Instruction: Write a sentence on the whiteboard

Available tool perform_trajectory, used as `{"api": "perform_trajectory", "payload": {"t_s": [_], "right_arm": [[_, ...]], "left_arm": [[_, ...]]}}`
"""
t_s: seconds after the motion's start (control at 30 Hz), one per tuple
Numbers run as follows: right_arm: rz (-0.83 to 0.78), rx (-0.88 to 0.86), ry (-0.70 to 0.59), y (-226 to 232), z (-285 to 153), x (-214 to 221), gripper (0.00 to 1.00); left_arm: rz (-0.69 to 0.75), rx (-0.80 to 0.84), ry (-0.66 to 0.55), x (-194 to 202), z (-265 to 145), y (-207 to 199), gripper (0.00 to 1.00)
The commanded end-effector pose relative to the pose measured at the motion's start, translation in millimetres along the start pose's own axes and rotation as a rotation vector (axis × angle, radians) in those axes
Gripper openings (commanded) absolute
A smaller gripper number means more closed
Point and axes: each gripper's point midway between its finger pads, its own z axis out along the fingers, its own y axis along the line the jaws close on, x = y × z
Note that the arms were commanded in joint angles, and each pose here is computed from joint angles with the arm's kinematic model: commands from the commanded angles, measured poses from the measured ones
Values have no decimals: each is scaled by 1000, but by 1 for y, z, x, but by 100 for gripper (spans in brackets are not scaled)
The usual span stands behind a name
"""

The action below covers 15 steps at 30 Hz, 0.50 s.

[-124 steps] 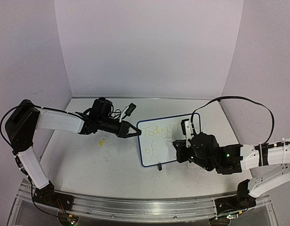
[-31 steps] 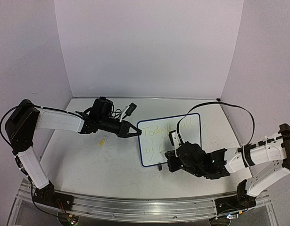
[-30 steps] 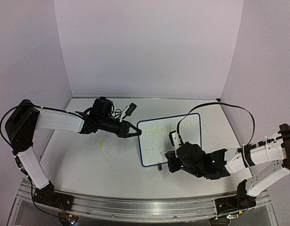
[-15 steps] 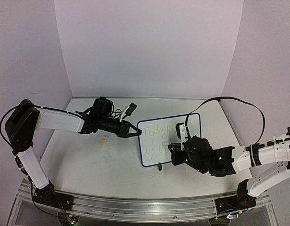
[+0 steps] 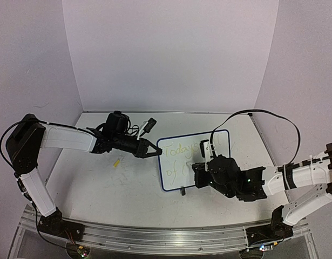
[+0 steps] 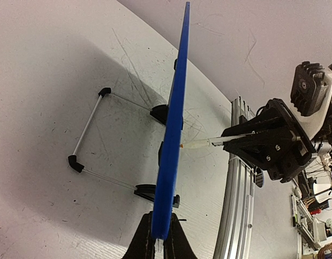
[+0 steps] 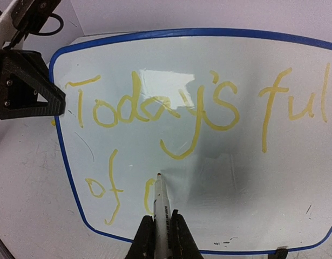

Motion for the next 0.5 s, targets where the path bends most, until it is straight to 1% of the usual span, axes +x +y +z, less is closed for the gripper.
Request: {"api": "perform_trajectory", "payload": {"t_s": [0.0,0.23,0.37,0.47], "right_arm": [[5,52,-25,-4,4,-11,0],[10,70,-5,-15,-3,-5,0],[15,2,-16,-5,-9,-11,0],[2,-9,3,-2,-6,-5,0]], "left_arm": [[38,-20,-18,-12,-3,-7,0],[38,-19,-17,-12,-3,-7,0],[35,-20,-14,-10,-2,-6,0],[36,-20,-15,-11,-2,-6,0]]}}
